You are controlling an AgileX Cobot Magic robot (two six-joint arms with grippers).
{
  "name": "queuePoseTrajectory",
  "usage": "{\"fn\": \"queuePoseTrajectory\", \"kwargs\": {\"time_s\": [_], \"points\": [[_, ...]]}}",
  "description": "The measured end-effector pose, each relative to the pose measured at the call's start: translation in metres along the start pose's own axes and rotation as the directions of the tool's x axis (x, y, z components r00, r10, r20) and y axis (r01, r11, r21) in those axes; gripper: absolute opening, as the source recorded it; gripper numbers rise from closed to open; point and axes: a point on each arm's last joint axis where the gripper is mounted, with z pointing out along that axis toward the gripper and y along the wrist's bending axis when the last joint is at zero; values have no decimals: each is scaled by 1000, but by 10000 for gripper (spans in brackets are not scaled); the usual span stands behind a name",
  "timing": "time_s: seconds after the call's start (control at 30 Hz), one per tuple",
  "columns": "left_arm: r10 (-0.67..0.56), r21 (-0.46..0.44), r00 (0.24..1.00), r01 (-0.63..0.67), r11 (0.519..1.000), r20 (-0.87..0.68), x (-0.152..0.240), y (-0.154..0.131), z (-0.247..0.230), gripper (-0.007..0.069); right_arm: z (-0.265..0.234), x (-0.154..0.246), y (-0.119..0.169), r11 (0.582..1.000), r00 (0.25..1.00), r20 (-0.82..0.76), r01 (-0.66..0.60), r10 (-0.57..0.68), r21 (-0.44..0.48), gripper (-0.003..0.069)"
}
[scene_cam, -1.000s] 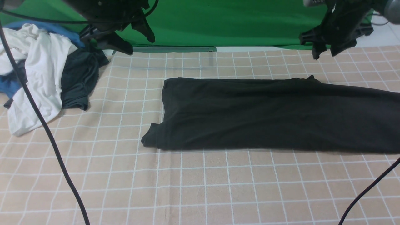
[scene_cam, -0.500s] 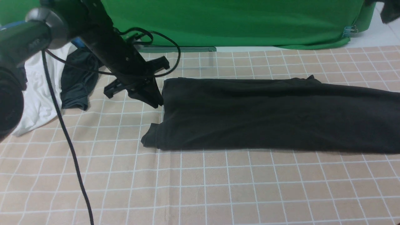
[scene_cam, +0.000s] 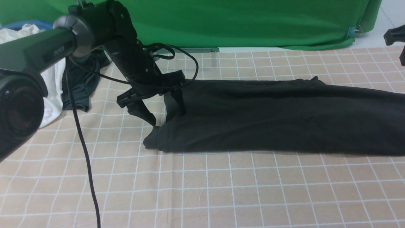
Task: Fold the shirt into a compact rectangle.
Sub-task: 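Pull the folded dark garment lengthwise by its ends to straighten it flat on the table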
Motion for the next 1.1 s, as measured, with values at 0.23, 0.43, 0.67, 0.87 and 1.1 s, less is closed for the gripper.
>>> {"fn": "queuePoseTrajectory", "kwargs": {"time_s": [0.23, 0.43, 0.67, 0.87, 1.1], "points": [[10, 88, 1000, -7, 996, -26, 1, -12, 14, 624, 0, 0, 2, 1000, 1000, 0, -1, 1, -19, 22], [65, 39, 998, -64, 997, -14, 4, -17, 20, 467, 0, 0, 2, 1000, 1000, -3, -4, 4, -27, 22], [93, -6, 995, -94, 996, -43, 6, -18, 29, 127, 0, 5, -6, 1000, 999, -51, 1, -2, -20, 22], [103, -28, 995, -103, 994, -20, 4, -13, 13, 31, -12, 18, -59, 992, 991, -49, -120, 121, 25, 22], [101, -27, 994, -99, 995, 50, 0, 0, -22, 18, 25, 67, -97, 967, 945, -203, -251, 256, 50, 125]]}}
